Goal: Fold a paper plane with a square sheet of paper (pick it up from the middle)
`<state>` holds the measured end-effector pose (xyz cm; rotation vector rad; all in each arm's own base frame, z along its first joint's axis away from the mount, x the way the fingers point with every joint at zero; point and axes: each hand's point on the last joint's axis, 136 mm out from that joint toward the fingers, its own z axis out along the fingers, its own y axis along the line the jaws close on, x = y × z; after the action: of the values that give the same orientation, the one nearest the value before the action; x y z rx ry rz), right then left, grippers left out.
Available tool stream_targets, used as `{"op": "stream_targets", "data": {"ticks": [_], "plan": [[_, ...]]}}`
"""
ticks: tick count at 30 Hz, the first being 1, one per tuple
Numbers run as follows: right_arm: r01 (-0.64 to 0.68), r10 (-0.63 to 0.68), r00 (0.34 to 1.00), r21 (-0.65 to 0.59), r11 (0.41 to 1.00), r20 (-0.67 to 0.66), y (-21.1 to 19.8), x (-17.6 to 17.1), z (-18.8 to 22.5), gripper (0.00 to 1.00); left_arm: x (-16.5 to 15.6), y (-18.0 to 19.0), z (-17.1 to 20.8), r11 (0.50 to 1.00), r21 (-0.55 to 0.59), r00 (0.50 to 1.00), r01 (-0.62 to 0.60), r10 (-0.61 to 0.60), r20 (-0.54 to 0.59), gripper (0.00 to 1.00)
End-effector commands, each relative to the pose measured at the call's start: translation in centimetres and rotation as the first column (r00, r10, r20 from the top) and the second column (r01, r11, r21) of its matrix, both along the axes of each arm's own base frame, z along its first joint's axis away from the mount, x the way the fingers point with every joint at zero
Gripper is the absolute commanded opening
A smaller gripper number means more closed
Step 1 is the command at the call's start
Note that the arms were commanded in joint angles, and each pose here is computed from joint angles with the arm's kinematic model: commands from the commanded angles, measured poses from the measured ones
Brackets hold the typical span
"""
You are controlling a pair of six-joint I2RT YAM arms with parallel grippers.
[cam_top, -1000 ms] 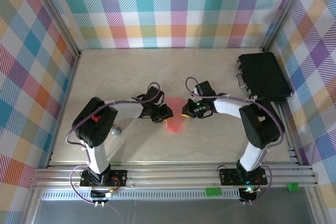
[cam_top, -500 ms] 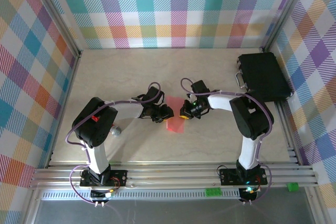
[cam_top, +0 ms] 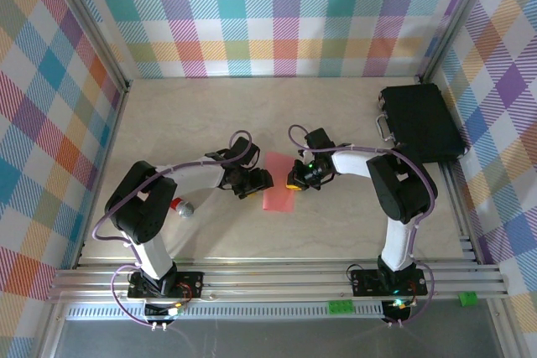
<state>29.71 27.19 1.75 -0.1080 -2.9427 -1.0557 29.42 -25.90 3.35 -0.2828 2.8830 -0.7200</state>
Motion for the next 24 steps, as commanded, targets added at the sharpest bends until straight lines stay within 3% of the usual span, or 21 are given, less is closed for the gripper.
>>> {"op": "stream_targets", "data": {"ticks": [1, 5, 11, 24], "plan": [[0.004, -0.004, 1.000, -0.015, 1.000, -0.029, -0.2, -0.8, -0.4, 0.04, 0.4, -0.6, 1.3, 1.000, 0.011, 0.999, 0.017, -0.018, 0.029, 0.64], [0.008, -0.007, 1.000, 0.027, 1.000, -0.012, 0.3, -0.5, 0.4, 0.06, 0.4, -0.5, 0.4, 0.997, 0.072, 0.999, 0.038, -0.038, -0.002, 0.70], [-0.001, -0.002, 0.999, 0.080, 0.997, 0.036, 1.1, 0.3, 1.7, 0.09, 0.3, -0.6, -0.8, 0.991, 0.119, 0.998, 0.061, -0.058, -0.035, 0.72], [0.084, -0.088, 0.974, 0.026, 0.996, 0.209, -1.5, 2.1, 5.0, 0.23, 0.5, 1.3, -2.6, 0.964, 0.252, 0.996, 0.084, -0.074, -0.048, 0.57]]}}
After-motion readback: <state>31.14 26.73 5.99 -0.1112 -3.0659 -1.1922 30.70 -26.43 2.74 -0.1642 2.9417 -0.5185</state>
